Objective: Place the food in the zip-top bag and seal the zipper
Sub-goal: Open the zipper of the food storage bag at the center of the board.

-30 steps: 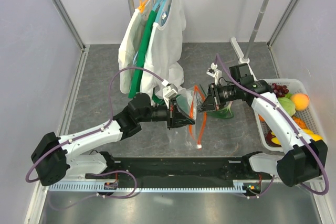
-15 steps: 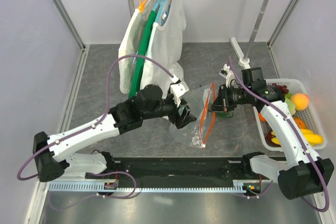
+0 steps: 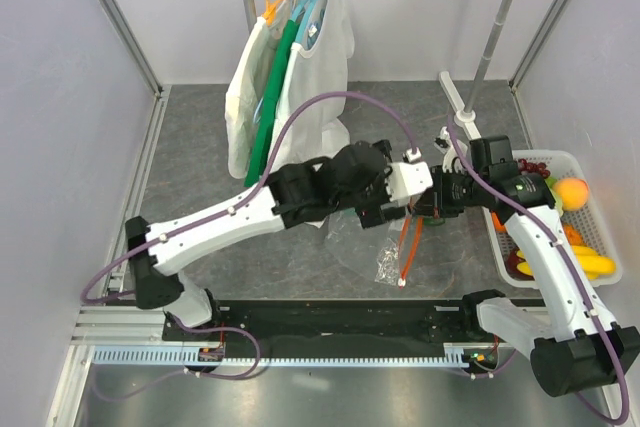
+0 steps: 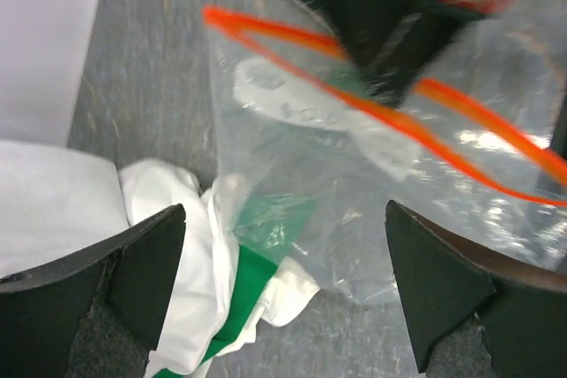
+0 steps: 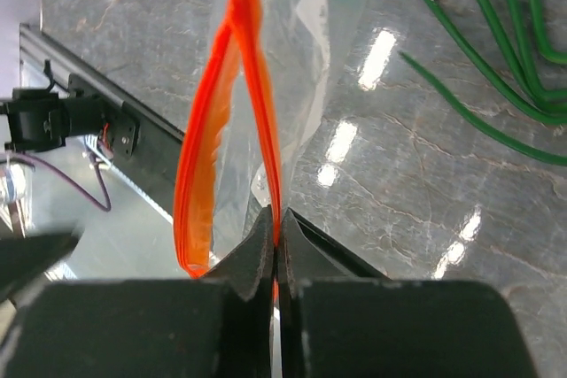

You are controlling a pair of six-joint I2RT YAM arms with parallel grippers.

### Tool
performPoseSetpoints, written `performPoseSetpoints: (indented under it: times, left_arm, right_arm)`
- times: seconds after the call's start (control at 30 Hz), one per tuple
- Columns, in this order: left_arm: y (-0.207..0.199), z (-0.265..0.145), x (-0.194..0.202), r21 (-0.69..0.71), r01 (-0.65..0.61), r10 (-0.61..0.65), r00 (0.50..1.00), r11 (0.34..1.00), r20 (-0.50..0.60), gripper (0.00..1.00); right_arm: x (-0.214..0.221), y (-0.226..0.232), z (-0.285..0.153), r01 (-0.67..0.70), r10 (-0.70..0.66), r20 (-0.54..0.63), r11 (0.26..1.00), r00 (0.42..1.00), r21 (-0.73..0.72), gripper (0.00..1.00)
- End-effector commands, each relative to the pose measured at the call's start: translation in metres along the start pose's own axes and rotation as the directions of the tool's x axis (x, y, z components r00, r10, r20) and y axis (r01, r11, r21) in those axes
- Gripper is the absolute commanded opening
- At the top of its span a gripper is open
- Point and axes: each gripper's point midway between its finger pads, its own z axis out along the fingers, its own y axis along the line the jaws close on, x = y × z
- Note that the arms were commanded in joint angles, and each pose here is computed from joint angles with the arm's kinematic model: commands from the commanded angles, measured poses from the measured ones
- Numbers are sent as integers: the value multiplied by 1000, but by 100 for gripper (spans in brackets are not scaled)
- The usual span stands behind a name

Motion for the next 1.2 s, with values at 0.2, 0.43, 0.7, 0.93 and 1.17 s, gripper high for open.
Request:
performPoseSetpoints:
  times: [0.2, 0.43, 0.7, 0.93, 1.17]
  left_arm:
    - [30, 10, -23, 146, 535, -536, 844, 832, -32, 88]
    - [-4, 4, -58, 279, 597, -618, 786, 752, -17, 76]
    - [-9, 43, -22, 91, 609, -599, 792, 788, -113, 66]
    - [4, 72, 15, -36, 623, -618, 766, 782, -176, 45]
    - [72, 77, 84, -313, 538, -612, 756, 783, -231, 2]
  right_arm:
    - [-26, -2, -4, -329, 316, 148, 942, 937, 72, 0]
    - [-39, 17, -16, -443, 433, 180, 896, 883, 20, 0]
    - [-34, 17, -23, -442, 427, 195, 896, 883, 37, 0]
    - [-31, 24, -21, -438, 433, 165, 899, 886, -4, 0]
    - [-24, 21, -24, -411, 403, 129, 911, 906, 42, 0]
